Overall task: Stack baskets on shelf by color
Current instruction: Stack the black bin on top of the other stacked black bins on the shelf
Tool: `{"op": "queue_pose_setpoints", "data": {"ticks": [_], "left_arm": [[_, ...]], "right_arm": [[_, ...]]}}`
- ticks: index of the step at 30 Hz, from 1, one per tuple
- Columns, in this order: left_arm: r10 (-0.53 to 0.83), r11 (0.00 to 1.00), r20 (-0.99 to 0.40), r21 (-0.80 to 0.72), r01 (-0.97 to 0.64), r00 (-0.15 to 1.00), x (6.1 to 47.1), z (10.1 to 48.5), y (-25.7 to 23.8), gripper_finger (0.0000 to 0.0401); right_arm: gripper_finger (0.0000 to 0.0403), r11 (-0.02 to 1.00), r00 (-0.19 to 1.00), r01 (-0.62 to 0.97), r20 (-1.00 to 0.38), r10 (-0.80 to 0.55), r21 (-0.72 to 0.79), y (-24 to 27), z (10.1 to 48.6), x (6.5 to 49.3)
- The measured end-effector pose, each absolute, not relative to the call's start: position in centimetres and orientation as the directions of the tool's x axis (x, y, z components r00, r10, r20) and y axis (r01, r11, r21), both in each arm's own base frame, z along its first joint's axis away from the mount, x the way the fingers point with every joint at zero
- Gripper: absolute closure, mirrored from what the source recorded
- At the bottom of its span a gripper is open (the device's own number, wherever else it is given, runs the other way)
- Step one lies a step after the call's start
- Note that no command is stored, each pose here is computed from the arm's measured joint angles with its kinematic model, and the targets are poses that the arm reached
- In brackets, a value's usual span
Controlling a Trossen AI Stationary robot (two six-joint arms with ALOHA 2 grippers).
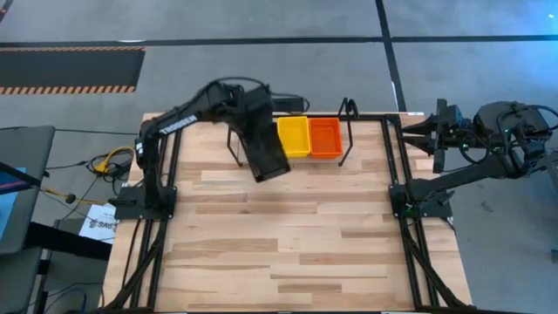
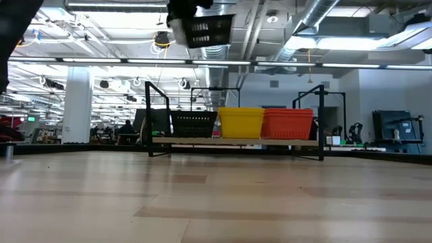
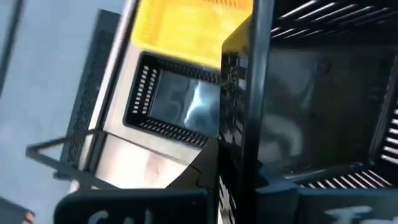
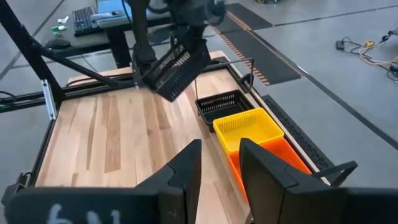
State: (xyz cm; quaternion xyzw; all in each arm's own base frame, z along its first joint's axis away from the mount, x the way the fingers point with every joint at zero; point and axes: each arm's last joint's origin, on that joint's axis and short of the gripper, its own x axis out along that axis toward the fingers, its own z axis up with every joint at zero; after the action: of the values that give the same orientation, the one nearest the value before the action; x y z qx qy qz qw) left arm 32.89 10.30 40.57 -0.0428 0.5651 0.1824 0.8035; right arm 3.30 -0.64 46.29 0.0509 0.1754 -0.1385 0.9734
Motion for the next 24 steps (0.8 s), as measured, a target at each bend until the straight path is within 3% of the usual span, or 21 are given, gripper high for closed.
{"op": "queue_pose_setpoints", "data": {"ticks": [6,13,24], "left_arm": [[0.168,0.983,-0.944,0.139,-0.119,0.283,31.8,39.9,14.4,0.0401],[0.202,0.979,-0.941,0.183,-0.094,0.271,31.0,38.7,19.3,0.0401],[0.086,0.993,-0.979,0.098,0.061,0.185,33.1,32.6,24.2,0.0401]], "right_arm": [[0.0278,0.955,0.886,0.293,-0.388,-0.254,0.045,-0.7,46.0,3.2],[0.0288,0.929,0.885,0.336,-0.391,-0.254,0.157,-0.7,45.9,3.2],[0.0296,0.901,0.887,0.363,-0.384,-0.256,0.237,-0.7,46.0,3.3]]}}
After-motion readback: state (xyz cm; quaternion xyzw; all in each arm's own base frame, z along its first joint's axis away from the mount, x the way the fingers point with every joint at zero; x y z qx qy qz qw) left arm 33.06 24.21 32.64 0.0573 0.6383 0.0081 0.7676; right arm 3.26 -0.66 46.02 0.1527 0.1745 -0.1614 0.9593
